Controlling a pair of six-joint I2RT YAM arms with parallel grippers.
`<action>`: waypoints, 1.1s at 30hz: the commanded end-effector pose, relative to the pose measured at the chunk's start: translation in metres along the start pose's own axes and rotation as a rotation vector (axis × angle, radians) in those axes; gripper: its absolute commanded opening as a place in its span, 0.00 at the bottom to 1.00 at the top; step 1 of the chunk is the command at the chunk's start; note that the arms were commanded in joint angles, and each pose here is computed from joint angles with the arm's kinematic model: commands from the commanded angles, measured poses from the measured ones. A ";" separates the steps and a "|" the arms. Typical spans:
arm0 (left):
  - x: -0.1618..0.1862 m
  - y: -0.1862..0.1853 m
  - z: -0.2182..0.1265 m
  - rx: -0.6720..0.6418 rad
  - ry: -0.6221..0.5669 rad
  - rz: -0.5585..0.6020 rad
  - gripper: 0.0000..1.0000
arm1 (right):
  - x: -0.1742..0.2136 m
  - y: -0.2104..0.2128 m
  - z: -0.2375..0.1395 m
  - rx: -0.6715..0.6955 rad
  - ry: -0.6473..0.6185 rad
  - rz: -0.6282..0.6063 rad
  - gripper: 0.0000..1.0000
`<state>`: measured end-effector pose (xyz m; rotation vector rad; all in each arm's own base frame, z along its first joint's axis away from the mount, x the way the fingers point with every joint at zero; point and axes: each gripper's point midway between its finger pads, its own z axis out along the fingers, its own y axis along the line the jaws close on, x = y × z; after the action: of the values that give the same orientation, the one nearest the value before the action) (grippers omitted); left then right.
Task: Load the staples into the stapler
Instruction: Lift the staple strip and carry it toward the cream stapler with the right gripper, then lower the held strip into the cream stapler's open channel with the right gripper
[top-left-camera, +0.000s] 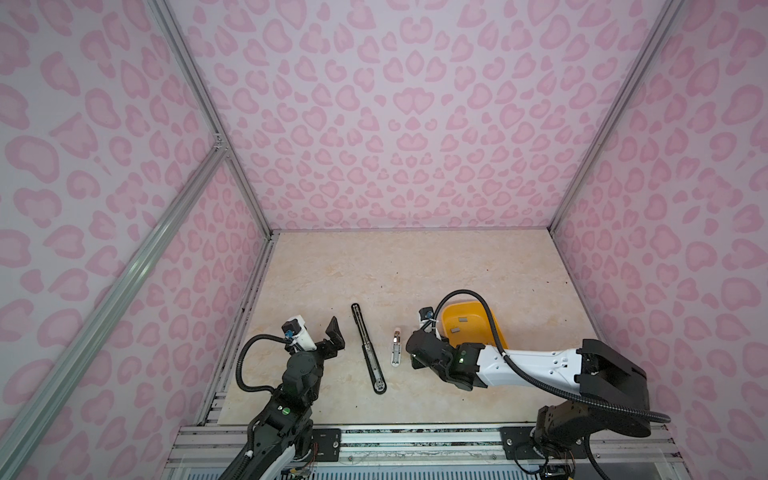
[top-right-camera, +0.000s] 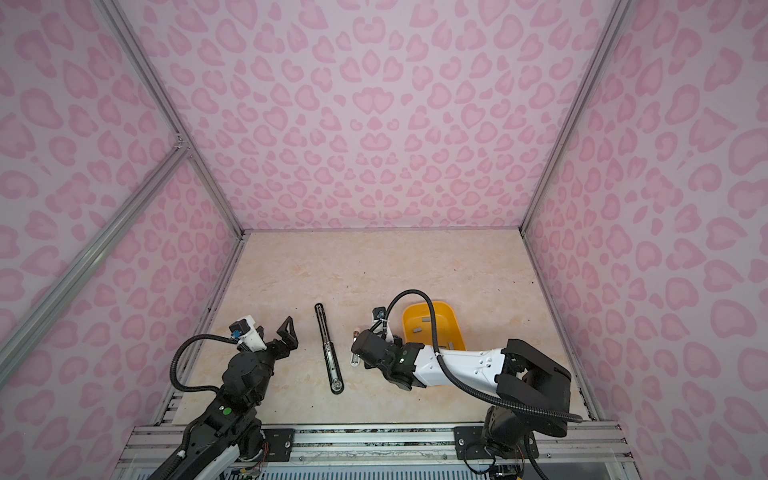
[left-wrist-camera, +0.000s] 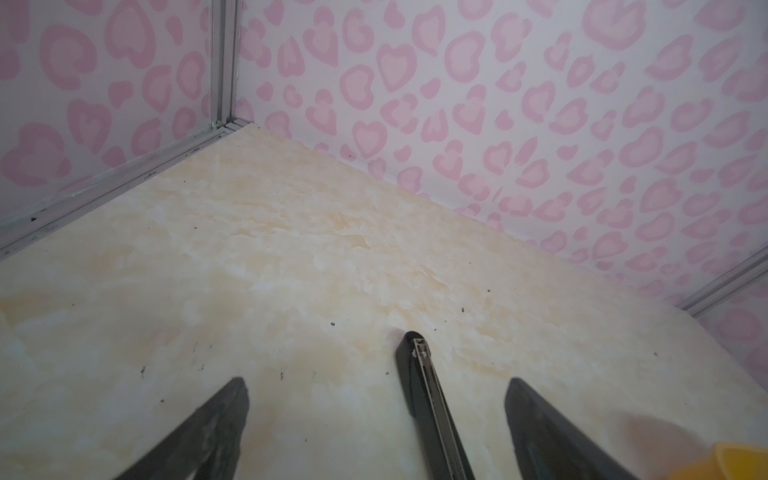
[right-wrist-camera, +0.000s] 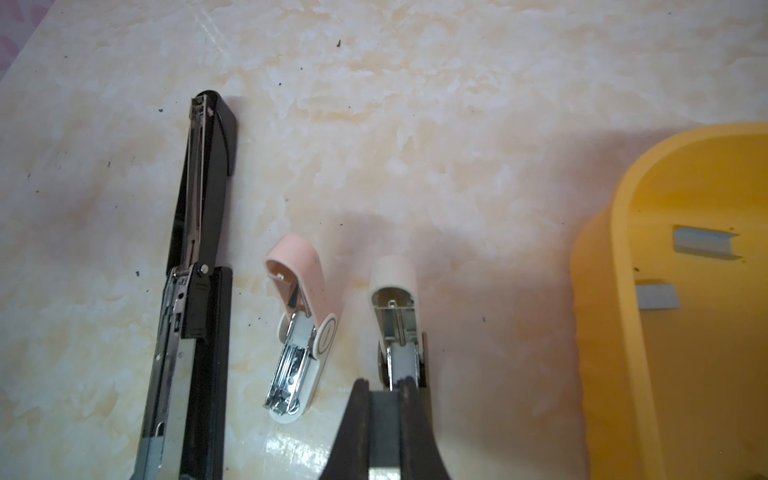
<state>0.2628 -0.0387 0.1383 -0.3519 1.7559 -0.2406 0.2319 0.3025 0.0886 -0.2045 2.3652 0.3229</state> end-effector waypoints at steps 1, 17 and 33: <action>-0.013 -0.015 0.009 0.026 -0.012 0.021 0.98 | -0.008 -0.006 -0.008 -0.005 -0.034 -0.039 0.04; -0.029 0.010 -0.003 -0.044 -0.135 -0.029 0.97 | -0.015 -0.015 -0.041 -0.100 -0.083 -0.097 0.10; -0.020 -0.001 0.020 -0.075 -0.038 0.033 0.96 | -0.018 -0.024 -0.042 -0.173 -0.094 -0.034 0.07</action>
<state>0.2793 -0.0241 0.1398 -0.4037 1.7595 -0.1126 0.2237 0.2644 0.1205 -0.3358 2.2549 0.4600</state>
